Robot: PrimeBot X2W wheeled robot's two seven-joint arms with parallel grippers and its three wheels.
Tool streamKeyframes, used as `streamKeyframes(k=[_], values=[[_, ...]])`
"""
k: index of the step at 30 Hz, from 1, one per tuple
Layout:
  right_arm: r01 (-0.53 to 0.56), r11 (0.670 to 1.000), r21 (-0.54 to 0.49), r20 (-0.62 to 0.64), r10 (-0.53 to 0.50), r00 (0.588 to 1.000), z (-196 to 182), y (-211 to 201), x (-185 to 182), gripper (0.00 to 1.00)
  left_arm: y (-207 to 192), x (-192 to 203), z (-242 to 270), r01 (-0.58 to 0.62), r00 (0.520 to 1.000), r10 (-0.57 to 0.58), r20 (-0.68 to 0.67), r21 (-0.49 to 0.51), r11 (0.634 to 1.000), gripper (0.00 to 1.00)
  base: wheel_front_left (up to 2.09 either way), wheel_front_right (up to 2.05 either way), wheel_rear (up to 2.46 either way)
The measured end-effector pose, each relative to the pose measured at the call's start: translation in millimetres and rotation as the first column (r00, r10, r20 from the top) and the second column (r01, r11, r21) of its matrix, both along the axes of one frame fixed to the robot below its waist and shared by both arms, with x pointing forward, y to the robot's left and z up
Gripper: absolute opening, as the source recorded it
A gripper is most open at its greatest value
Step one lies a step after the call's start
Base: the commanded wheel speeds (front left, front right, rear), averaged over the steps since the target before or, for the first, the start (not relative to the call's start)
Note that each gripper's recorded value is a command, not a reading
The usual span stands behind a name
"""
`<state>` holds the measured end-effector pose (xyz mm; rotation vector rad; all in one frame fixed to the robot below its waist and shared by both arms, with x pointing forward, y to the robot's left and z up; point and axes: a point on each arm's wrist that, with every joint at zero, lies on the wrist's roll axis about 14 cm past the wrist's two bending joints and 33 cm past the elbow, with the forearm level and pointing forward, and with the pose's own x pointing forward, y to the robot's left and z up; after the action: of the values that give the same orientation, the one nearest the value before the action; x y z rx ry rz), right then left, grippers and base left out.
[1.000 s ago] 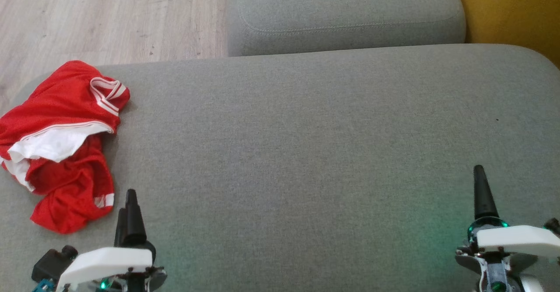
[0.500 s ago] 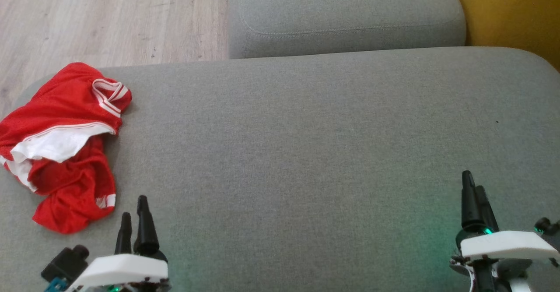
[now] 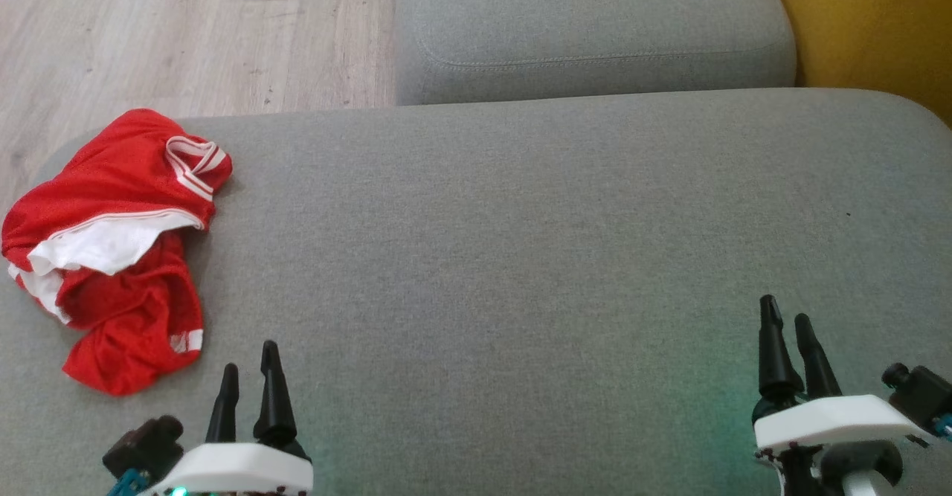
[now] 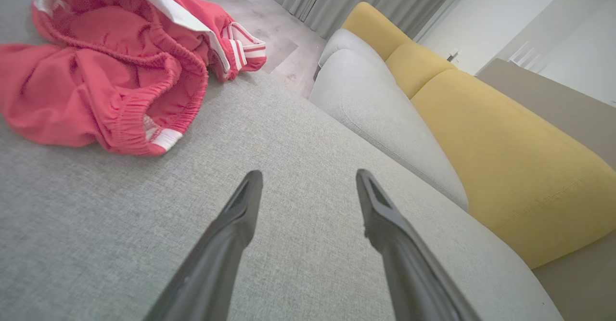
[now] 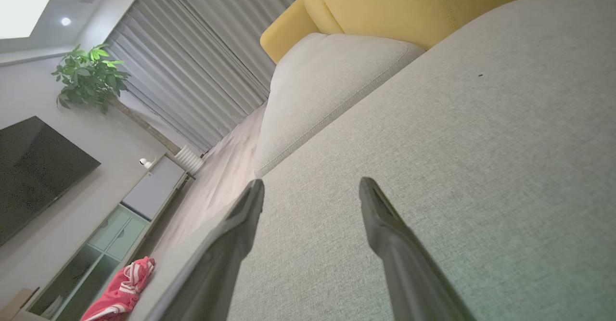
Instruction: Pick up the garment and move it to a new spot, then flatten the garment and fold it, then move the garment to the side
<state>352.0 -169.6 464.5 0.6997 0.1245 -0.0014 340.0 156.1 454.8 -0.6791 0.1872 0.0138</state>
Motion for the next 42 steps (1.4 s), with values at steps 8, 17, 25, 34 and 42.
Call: streamKeyframes(k=[8,17,25,34,42], values=[[-0.036,0.992,-0.122,0.007,0.037,0.999,-2,6,-3,1.00,-1,-2,0,0.019,1.000,-0.021,0.016,0.105,0.994,1.00,0.00,0.00,0.00],[-0.066,0.968,-0.241,0.020,0.074,0.997,-2,12,-5,1.00,-4,-5,-3,0.043,0.999,-0.049,0.022,0.211,0.977,1.00,0.00,0.00,0.00],[-0.089,0.937,-0.338,0.030,0.105,0.994,-1,16,-5,1.00,-1,-12,-12,0.055,0.998,-0.057,0.000,0.295,0.954,1.00,0.00,0.00,0.00],[-0.119,0.889,-0.442,0.044,0.154,0.987,0,25,-5,1.00,-3,-14,-11,0.070,0.997,-0.082,0.015,0.385,0.920,1.00,0.00,0.00,0.00],[-0.141,0.839,-0.526,0.049,0.196,0.979,0,32,-6,1.00,-1,-14,-9,0.058,0.996,-0.079,0.027,0.456,0.888,1.00,0.00,0.00,0.00]])
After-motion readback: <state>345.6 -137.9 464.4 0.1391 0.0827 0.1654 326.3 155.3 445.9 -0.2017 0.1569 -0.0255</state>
